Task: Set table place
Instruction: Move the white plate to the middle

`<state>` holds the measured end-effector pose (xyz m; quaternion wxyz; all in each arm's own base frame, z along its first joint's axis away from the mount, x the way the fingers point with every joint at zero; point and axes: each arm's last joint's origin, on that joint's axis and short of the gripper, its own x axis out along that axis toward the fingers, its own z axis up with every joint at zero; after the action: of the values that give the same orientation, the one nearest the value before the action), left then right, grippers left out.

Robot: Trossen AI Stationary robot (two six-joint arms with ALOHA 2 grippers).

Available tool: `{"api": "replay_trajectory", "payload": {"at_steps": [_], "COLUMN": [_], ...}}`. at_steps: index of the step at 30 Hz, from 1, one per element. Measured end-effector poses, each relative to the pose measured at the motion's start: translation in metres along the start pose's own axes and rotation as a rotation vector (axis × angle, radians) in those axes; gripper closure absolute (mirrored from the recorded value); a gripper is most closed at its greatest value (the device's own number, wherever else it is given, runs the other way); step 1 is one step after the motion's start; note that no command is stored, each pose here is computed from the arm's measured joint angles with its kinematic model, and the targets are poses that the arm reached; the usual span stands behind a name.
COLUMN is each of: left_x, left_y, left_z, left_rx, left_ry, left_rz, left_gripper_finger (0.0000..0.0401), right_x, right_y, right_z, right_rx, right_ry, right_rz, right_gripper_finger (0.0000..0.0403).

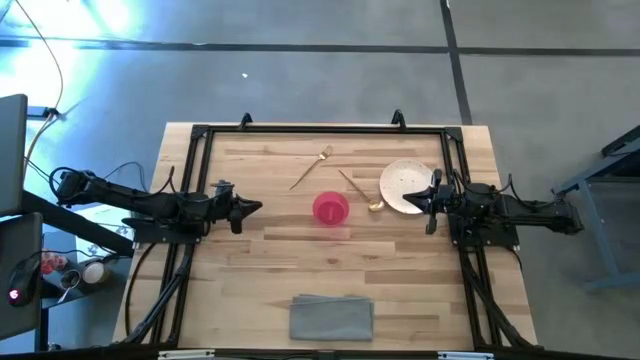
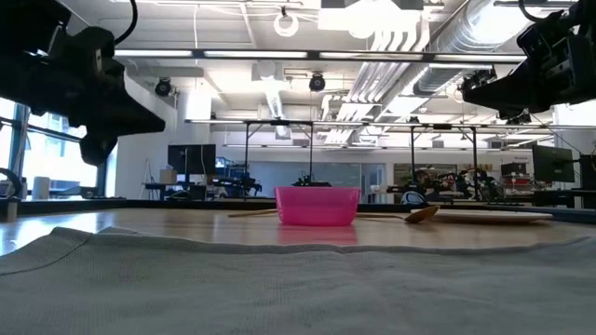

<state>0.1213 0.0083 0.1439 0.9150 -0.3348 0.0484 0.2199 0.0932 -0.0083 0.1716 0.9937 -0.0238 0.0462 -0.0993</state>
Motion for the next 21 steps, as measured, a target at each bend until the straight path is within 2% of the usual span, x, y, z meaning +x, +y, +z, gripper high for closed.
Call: {"api": "replay_trajectory", "payload": {"at_steps": [2, 6, 10, 12, 14, 21], "left_x": [0.000, -0.001, -0.002, -0.003, -0.003, 0.003], "left_y": [-0.002, -0.006, -0.014, -0.020, -0.026, -0.039], "left_z": [0.003, 0.008, 0.022, 0.030, 0.039, 0.054], "left_rx": [-0.033, -0.082, -0.109, -0.087, -0.050, 0.015], "left_ry": [-0.026, -0.094, -0.196, -0.246, -0.286, -0.363], "left_rz": [-0.023, -0.047, -0.011, 0.019, 0.053, 0.189], "left_gripper_finger": [0.0387, 0.0387, 0.0387, 0.0387, 0.0387, 0.0387], "right_x": [0.000, 0.000, 0.000, 0.000, 0.000, -0.001], "right_y": [0.000, -0.003, -0.003, -0.003, -0.004, -0.003], "right_z": [0.000, 0.001, 0.001, 0.002, 0.004, 0.014], "right_rx": [-0.008, -0.162, -0.292, -0.297, -0.234, 0.269], "right_ry": [0.000, 0.004, 0.012, 0.005, -0.025, -0.146], "right_rz": [-0.002, -0.088, -0.107, -0.115, -0.118, -0.072], "right_gripper_finger": [0.0402, 0.0402, 0.0402, 0.0402, 0.0402, 0.0402]}}
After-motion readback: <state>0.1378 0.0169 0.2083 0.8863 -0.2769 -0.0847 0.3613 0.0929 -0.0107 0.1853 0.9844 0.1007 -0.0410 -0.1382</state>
